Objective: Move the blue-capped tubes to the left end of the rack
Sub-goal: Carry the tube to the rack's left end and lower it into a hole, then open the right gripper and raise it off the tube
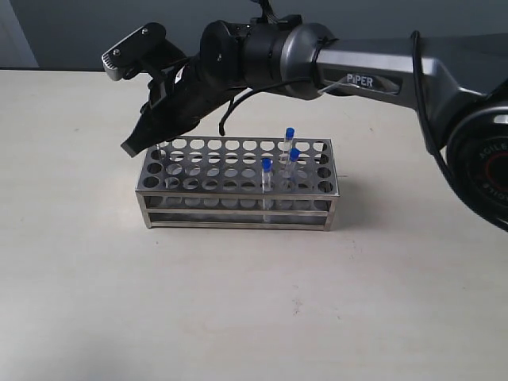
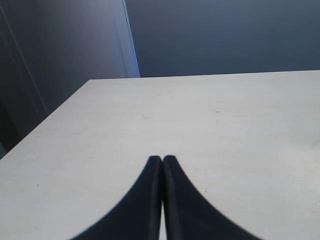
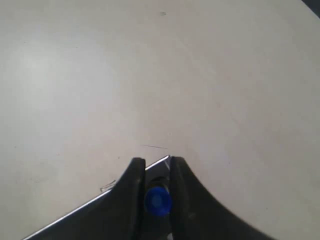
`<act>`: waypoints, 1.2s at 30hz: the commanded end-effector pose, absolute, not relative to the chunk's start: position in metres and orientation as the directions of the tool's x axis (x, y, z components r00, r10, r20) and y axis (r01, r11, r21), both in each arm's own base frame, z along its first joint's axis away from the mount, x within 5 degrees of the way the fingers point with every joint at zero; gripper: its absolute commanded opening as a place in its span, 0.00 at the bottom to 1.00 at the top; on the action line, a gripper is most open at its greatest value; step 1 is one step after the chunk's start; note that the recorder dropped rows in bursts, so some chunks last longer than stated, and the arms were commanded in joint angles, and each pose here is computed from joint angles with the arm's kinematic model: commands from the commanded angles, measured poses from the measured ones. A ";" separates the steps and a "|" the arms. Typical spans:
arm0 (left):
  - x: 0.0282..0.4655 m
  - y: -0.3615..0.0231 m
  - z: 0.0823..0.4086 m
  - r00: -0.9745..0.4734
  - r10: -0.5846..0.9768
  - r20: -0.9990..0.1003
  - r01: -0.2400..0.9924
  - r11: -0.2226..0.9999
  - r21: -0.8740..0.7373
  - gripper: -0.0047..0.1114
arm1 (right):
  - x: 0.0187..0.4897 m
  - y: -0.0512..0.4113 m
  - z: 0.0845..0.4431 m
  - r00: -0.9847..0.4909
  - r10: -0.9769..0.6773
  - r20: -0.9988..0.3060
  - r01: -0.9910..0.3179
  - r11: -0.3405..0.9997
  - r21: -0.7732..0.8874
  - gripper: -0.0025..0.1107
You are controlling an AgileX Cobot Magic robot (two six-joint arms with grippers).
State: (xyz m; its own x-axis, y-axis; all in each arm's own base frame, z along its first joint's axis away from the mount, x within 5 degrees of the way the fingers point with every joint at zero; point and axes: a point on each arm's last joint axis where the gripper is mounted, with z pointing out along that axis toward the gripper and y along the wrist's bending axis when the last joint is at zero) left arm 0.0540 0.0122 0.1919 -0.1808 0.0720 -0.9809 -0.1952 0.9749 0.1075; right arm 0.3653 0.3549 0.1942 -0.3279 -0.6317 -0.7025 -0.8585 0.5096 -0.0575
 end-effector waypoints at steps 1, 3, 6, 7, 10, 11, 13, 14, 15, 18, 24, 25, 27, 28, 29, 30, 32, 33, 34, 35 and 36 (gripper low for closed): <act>0.054 0.012 0.191 -0.170 0.073 -0.983 -0.189 0.976 0.105 0.04 | 0.364 0.355 0.195 -0.346 -0.624 -0.700 -0.857 0.514 -0.035 0.10; 0.054 0.012 0.191 -0.170 0.073 -0.983 -0.189 0.976 0.105 0.04 | 0.365 0.355 0.195 -0.345 -0.622 -0.703 -0.856 0.515 -0.036 0.21; 0.054 0.012 0.191 -0.170 0.073 -0.983 -0.189 0.976 0.105 0.04 | 0.365 0.355 0.195 -0.347 -0.621 -0.703 -0.855 0.517 -0.035 0.36; 0.054 0.012 0.191 -0.170 0.073 -0.983 -0.189 0.976 0.105 0.04 | 0.365 0.355 0.195 -0.353 -0.617 -0.703 -0.853 0.522 -0.029 0.40; 0.054 0.012 0.191 -0.170 0.073 -0.983 -0.189 0.976 0.105 0.04 | 0.364 0.355 0.196 -0.369 -0.608 -0.703 -0.846 0.532 -0.016 0.39; 0.054 0.012 0.191 -0.170 0.073 -0.983 -0.189 0.976 0.105 0.04 | 0.364 0.355 0.198 -0.372 -0.603 -0.706 -0.844 0.536 -0.013 0.39; 0.054 0.012 0.191 -0.170 0.073 -0.983 -0.189 0.976 0.105 0.04 | 0.363 0.354 0.204 -0.373 -0.595 -0.712 -0.842 0.539 -0.009 0.39; 0.054 0.012 0.191 -0.170 0.073 -0.983 -0.189 0.976 0.105 0.04 | 0.362 0.354 0.208 -0.372 -0.591 -0.716 -0.842 0.540 -0.008 0.39; 0.054 0.012 0.191 -0.170 0.073 -0.983 -0.189 0.976 0.105 0.04 | 0.361 0.353 0.212 -0.370 -0.591 -0.717 -0.843 0.537 -0.008 0.39; 0.054 0.012 0.191 -0.170 0.073 -0.983 -0.189 0.976 0.105 0.04 | 0.358 0.349 0.231 -0.352 -0.589 -0.727 -0.848 0.530 -0.019 0.39; 0.054 0.012 0.191 -0.170 0.073 -0.983 -0.189 0.976 0.105 0.04 | 0.349 0.336 0.271 -0.296 -0.605 -0.739 -0.852 0.517 -0.081 0.39; 0.054 0.012 0.191 -0.170 0.073 -0.983 -0.189 0.976 0.105 0.04 | 0.348 0.333 0.276 -0.301 -0.612 -0.732 -0.847 0.524 -0.091 0.39; 0.054 0.012 0.191 -0.170 0.073 -0.983 -0.189 0.976 0.105 0.04 | 0.346 0.324 0.281 -0.313 -0.654 -0.689 -0.833 0.538 -0.132 0.39; 0.054 0.012 0.191 -0.170 0.073 -0.983 -0.189 0.976 0.105 0.04 | 0.346 0.317 0.282 -0.333 -0.683 -0.650 -0.823 0.547 -0.154 0.39; 0.054 0.012 0.191 -0.170 0.073 -0.983 -0.189 0.976 0.105 0.04 | 0.346 0.311 0.281 -0.371 -0.700 -0.610 -0.807 0.568 -0.161 0.38; 0.054 0.012 0.191 -0.170 0.073 -0.983 -0.189 0.976 0.105 0.04 | 0.346 0.302 0.281 -0.417 -0.716 -0.561 -0.785 0.594 -0.175 0.37; 0.054 0.012 0.191 -0.170 0.073 -0.983 -0.189 0.976 0.105 0.04 | 0.346 0.284 0.281 -0.504 -0.730 -0.461 -0.748 0.636 -0.191 0.34; 0.054 0.012 0.191 -0.170 0.073 -0.983 -0.189 0.976 0.105 0.04 | 0.346 0.278 0.282 -0.530 -0.729 -0.433 -0.738 0.648 -0.188 0.33; 0.054 0.012 0.191 -0.170 0.073 -0.983 -0.189 0.976 0.105 0.04 | 0.345 0.271 0.284 -0.551 -0.726 -0.411 -0.733 0.657 -0.179 0.30; 0.054 0.012 0.191 -0.170 0.073 -0.983 -0.189 0.976 0.105 0.04 | 0.344 0.268 0.287 -0.568 -0.718 -0.403 -0.728 0.666 -0.163 0.27; 0.054 0.012 0.191 -0.170 0.073 -0.983 -0.189 0.976 0.105 0.04 | 0.343 0.267 0.288 -0.580 -0.706 -0.406 -0.725 0.675 -0.138 0.24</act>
State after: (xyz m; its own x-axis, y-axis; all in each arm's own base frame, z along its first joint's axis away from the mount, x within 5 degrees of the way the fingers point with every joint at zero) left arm 0.0540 0.0122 0.1919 -0.1808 0.0720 -0.9809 -0.1952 0.9749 0.1075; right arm 0.3455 0.2795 0.2767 -0.5328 -0.7317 -0.4251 -0.7524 0.6395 -0.1578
